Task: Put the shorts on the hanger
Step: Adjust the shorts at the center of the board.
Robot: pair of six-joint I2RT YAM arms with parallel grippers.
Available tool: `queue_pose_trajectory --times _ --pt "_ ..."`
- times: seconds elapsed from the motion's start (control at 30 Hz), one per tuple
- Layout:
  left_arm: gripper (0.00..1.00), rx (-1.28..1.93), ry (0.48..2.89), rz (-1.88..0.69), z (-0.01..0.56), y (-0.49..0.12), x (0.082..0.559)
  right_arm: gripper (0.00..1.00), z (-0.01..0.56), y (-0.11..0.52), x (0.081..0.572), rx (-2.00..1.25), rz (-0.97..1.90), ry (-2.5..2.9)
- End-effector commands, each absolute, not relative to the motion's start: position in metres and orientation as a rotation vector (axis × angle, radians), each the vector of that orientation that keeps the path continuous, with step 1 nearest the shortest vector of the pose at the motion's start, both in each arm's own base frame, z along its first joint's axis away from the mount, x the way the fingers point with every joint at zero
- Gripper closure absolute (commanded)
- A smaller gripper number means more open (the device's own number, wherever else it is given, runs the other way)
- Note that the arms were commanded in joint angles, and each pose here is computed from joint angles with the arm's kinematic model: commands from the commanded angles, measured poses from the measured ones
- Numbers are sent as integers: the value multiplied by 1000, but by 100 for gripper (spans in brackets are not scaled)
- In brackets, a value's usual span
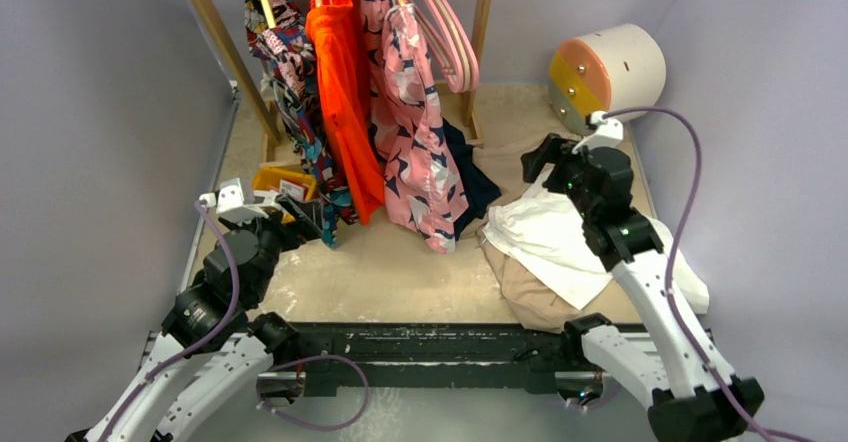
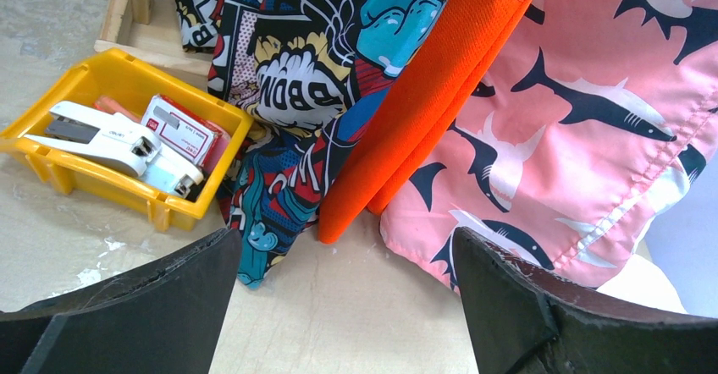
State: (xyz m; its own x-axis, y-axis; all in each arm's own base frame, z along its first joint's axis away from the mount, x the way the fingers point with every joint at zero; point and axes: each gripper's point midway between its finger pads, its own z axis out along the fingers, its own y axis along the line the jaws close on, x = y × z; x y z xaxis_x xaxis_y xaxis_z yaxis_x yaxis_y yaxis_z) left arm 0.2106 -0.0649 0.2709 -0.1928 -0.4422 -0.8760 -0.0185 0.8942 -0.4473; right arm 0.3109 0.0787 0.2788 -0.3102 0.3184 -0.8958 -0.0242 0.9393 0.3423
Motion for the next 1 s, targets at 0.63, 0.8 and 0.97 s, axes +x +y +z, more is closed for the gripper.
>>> queue_pose_trajectory --times 0.63,0.8,0.97 --pt "9 -355 1733 -372 274 -66 217 40 91 90 317 408 311 2246" --pt "9 -353 1734 -371 274 -66 217 59 85 95 313 391 338 2262" --pt "9 -349 1744 -363 272 -67 219 98 118 99 316 359 378 2209"
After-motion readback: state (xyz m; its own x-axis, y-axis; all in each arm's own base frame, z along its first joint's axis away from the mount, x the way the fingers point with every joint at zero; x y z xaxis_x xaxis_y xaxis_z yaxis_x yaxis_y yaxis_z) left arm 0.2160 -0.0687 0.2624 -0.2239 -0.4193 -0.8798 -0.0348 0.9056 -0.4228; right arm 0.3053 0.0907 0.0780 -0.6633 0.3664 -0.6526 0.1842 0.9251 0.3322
